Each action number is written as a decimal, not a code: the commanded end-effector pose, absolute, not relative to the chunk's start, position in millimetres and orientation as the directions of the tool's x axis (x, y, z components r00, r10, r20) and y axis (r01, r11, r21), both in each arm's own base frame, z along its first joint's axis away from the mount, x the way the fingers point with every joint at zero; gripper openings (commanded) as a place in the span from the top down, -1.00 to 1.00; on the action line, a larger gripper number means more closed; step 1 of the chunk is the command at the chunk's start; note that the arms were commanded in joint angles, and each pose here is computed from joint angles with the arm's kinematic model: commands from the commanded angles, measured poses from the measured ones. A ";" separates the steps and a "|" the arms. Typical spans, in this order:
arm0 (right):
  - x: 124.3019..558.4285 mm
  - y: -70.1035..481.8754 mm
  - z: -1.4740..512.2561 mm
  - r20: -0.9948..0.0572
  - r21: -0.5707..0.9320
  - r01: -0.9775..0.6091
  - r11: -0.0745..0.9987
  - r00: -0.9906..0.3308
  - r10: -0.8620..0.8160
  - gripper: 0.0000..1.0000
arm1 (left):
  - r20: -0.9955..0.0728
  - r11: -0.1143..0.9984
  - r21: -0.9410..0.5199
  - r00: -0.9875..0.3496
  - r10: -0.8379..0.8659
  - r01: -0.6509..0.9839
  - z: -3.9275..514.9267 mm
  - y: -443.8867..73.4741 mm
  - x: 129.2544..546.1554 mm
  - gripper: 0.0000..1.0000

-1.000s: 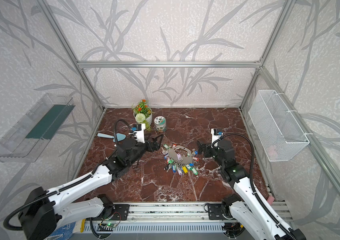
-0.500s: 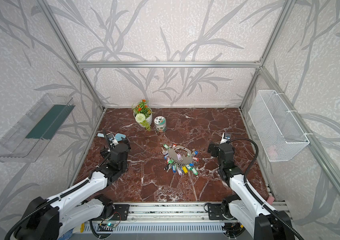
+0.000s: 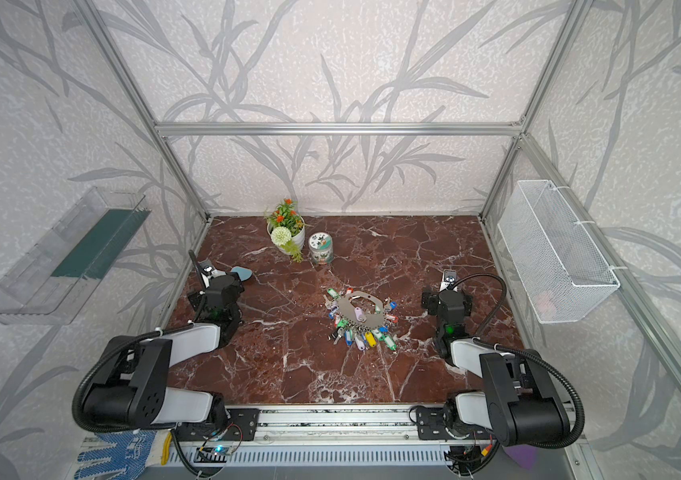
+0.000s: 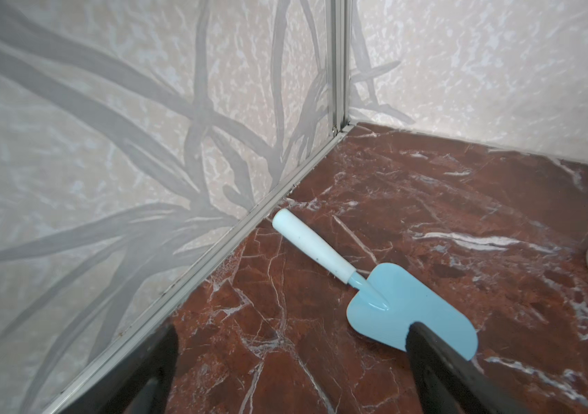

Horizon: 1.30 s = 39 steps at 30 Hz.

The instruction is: Put the keys on the keyring

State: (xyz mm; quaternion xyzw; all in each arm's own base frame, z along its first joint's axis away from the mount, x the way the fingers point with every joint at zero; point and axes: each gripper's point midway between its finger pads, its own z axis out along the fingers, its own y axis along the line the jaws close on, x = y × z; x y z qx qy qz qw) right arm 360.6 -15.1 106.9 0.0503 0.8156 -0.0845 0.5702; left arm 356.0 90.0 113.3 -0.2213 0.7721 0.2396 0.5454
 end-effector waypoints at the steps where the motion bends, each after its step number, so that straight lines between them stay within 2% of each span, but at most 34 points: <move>1: 372.1 16.1 117.6 -0.963 -0.037 -0.008 0.999 -0.269 -0.038 -0.98 | -0.961 0.855 0.091 -0.270 -0.058 -0.511 118.2 73.7 373.3 -0.99; 4: 377.5 31.5 97.5 -0.970 -0.060 -0.102 0.993 -0.229 -0.082 -0.98 | -0.951 0.896 0.116 -0.310 -0.025 -0.430 111.0 61.9 387.6 -0.99; 5: 382.7 32.8 101.2 -0.981 -0.058 -0.103 0.993 -0.181 -0.076 -0.98 | -0.949 0.900 0.114 -0.315 -0.028 -0.421 109.4 60.9 388.4 -0.99; 6: 381.3 30.7 103.9 -0.979 -0.057 -0.092 0.994 -0.191 -0.074 -0.98 | -0.946 0.901 0.106 -0.321 -0.038 -0.421 107.9 61.6 386.8 -0.97; 8: 386.8 21.9 97.7 -0.950 -0.046 -0.040 0.998 -0.308 -0.056 -0.98 | -0.950 0.906 0.100 -0.310 -0.036 -0.412 108.4 59.9 386.3 -0.91; 10: 396.5 20.7 91.8 -0.923 -0.025 -0.021 0.999 -0.384 -0.031 -0.98 | -0.949 0.909 0.094 -0.314 -0.042 -0.406 106.3 61.3 388.2 -0.98; 14: 395.4 25.7 96.6 -0.961 -0.056 -0.055 0.997 -0.268 -0.069 -0.98 | -0.949 0.909 0.090 -0.311 -0.045 -0.407 106.5 62.1 388.1 -0.99; 16: 390.9 23.0 94.5 -0.953 -0.053 -0.042 0.998 -0.296 -0.063 -0.98 | -0.944 0.907 0.086 -0.324 -0.058 -0.412 100.5 62.7 382.8 -0.97; 19: 396.0 25.3 95.1 -0.954 -0.056 -0.051 0.997 -0.291 -0.068 -0.98 | -0.970 0.931 0.082 -0.244 -0.007 -0.355 104.3 52.2 382.8 -0.98; 22: 397.6 31.7 92.4 -0.949 -0.063 -0.093 0.994 -0.301 -0.088 -0.98 | -0.956 0.920 0.087 -0.293 -0.032 -0.383 100.6 56.0 383.9 -0.98; 39: 398.5 36.6 92.7 -0.949 -0.059 -0.123 0.991 -0.302 -0.094 -0.98 | -0.962 0.922 0.080 -0.272 -0.028 -0.379 102.0 55.8 385.1 -0.98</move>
